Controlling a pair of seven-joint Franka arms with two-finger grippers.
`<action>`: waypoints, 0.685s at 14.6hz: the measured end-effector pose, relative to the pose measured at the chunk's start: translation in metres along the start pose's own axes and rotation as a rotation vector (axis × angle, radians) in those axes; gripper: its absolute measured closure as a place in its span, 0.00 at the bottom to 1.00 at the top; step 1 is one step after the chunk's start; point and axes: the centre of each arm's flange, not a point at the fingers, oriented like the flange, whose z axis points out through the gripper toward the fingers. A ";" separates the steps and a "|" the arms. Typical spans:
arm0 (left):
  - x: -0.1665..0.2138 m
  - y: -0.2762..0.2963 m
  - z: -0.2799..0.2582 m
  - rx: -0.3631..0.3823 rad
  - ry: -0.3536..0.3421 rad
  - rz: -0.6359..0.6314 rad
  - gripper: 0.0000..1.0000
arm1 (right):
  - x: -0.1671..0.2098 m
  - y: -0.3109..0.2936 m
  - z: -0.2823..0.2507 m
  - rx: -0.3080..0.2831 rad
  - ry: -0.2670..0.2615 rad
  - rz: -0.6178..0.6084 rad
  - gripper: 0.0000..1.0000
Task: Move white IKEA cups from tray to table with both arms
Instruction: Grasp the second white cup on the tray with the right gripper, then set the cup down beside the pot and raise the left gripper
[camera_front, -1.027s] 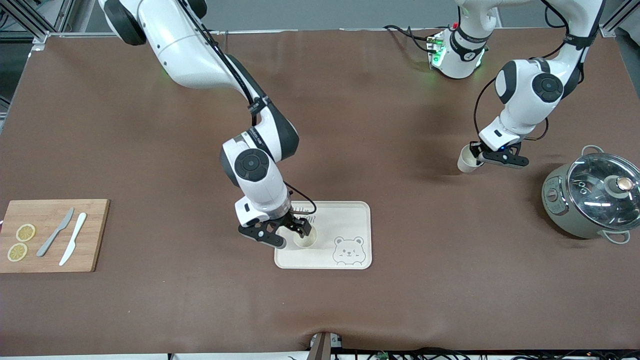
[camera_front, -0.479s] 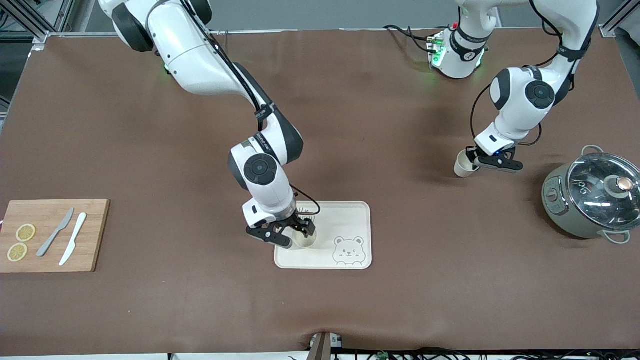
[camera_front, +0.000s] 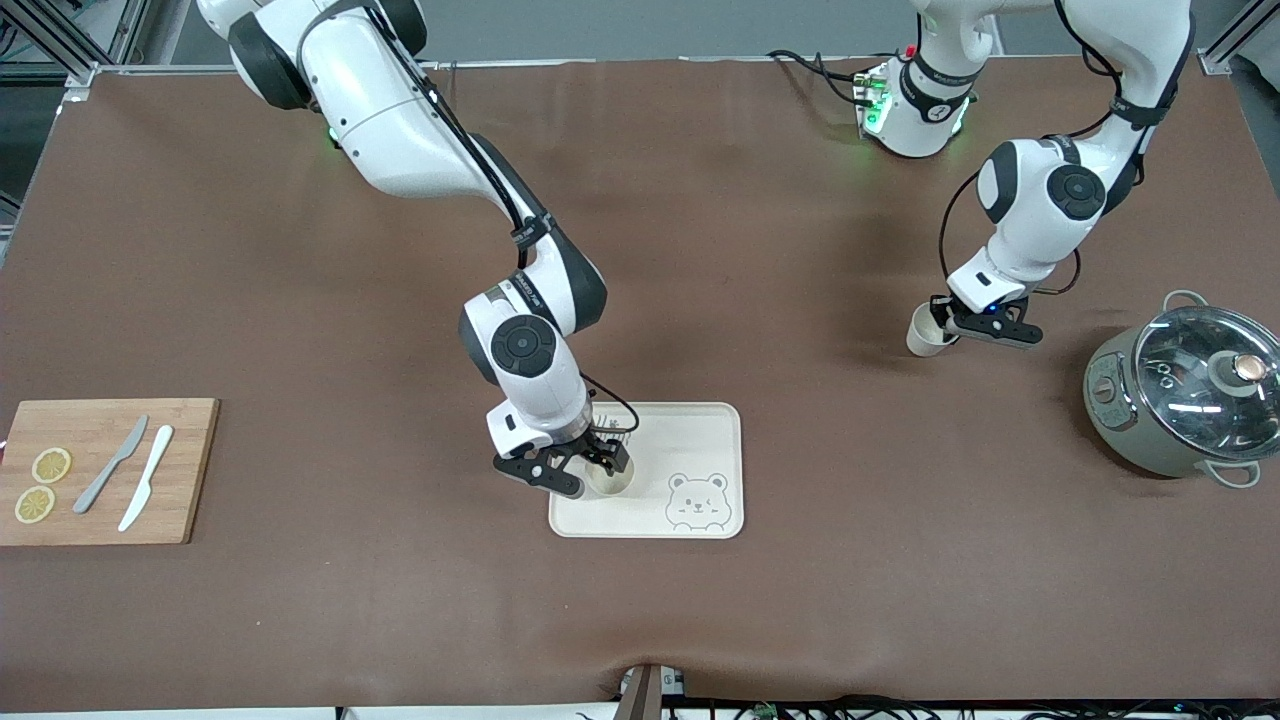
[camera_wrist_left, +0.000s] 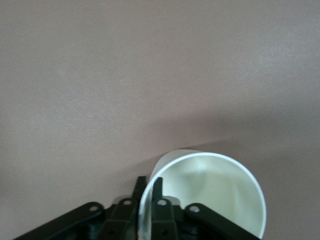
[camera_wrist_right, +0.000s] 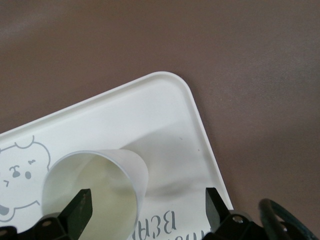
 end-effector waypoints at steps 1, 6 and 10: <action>0.000 0.000 0.001 0.000 -0.001 0.012 0.73 | 0.000 0.000 0.003 0.003 0.003 0.000 0.00; 0.004 -0.001 -0.002 0.003 0.012 0.045 0.24 | -0.002 0.002 0.016 0.006 0.006 -0.001 0.00; 0.010 -0.003 -0.020 0.004 0.000 0.044 0.00 | -0.002 0.002 0.016 0.006 0.006 -0.001 0.00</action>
